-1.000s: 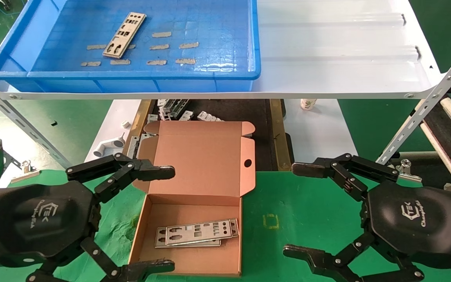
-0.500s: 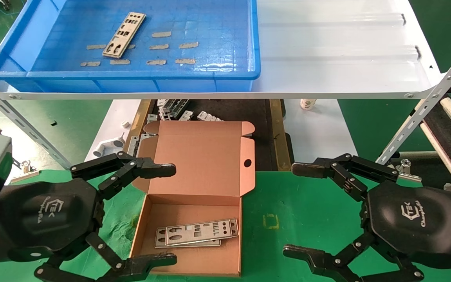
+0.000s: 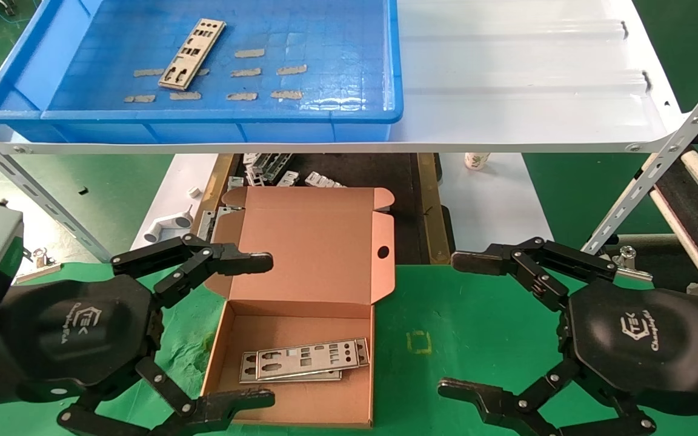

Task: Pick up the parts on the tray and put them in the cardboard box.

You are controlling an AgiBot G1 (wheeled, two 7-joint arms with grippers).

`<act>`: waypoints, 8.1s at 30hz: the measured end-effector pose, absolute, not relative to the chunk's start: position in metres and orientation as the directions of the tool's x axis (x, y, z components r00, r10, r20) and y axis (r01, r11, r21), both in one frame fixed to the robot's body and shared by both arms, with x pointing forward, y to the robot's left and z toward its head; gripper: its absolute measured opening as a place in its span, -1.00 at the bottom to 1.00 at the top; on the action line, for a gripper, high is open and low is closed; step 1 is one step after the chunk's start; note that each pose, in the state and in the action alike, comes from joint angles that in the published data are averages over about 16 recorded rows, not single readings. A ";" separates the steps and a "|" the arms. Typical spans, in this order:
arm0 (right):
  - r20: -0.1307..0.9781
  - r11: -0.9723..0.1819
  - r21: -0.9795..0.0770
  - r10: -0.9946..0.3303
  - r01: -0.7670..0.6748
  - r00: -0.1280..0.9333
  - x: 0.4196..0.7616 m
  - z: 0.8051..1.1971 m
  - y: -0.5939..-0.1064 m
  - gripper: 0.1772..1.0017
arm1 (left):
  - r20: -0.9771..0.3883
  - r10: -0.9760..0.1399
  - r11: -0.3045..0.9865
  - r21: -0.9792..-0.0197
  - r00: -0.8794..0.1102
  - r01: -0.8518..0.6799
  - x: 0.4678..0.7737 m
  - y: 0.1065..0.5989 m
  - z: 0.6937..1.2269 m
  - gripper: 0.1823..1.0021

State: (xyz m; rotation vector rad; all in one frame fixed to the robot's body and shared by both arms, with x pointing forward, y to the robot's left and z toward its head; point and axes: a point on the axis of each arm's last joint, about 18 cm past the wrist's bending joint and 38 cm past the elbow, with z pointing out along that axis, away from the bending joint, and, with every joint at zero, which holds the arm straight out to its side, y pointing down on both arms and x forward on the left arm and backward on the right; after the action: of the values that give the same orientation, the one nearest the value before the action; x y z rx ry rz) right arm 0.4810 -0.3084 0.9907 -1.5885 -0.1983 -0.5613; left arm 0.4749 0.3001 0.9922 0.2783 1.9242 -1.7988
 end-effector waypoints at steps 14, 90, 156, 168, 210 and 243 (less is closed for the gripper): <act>0.465 -0.110 -0.886 -0.205 0.451 0.861 0.481 0.991 -0.308 1.00 | -0.478 -0.178 0.112 -0.878 -0.860 0.464 0.476 0.300 0.992 1.00; 0.465 -0.110 -0.886 -0.205 0.451 0.861 0.481 0.991 -0.308 1.00 | -0.477 -0.179 0.112 -0.879 -0.860 0.464 0.476 0.300 0.992 1.00; 0.465 -0.110 -0.886 -0.205 0.451 0.861 0.481 0.991 -0.308 1.00 | -0.477 -0.179 0.112 -0.879 -0.860 0.464 0.476 0.300 0.992 1.00; 0.465 -0.110 -0.886 -0.205 0.451 0.861 0.481 0.991 -0.308 1.00 | -0.477 -0.179 0.112 -0.879 -0.860 0.464 0.476 0.300 0.992 1.00; 0.465 -0.110 -0.886 -0.205 0.451 0.861 0.481 0.991 -0.308 1.00 | -0.477 -0.178 0.112 -0.879 -0.860 0.464 0.476 0.300 0.992 1.00; 0.465 -0.110 -0.886 -0.205 0.451 0.861 0.481 0.991 -0.308 1.00 | -0.477 -0.178 0.112 -0.879 -0.860 0.464 0.476 0.300 0.992 1.00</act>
State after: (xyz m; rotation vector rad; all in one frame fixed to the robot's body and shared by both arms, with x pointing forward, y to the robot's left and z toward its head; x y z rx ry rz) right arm 0.4810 -0.3084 0.9907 -1.5884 -0.1983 -0.5613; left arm 0.4760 0.3000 0.9919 0.2769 1.9247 -1.7983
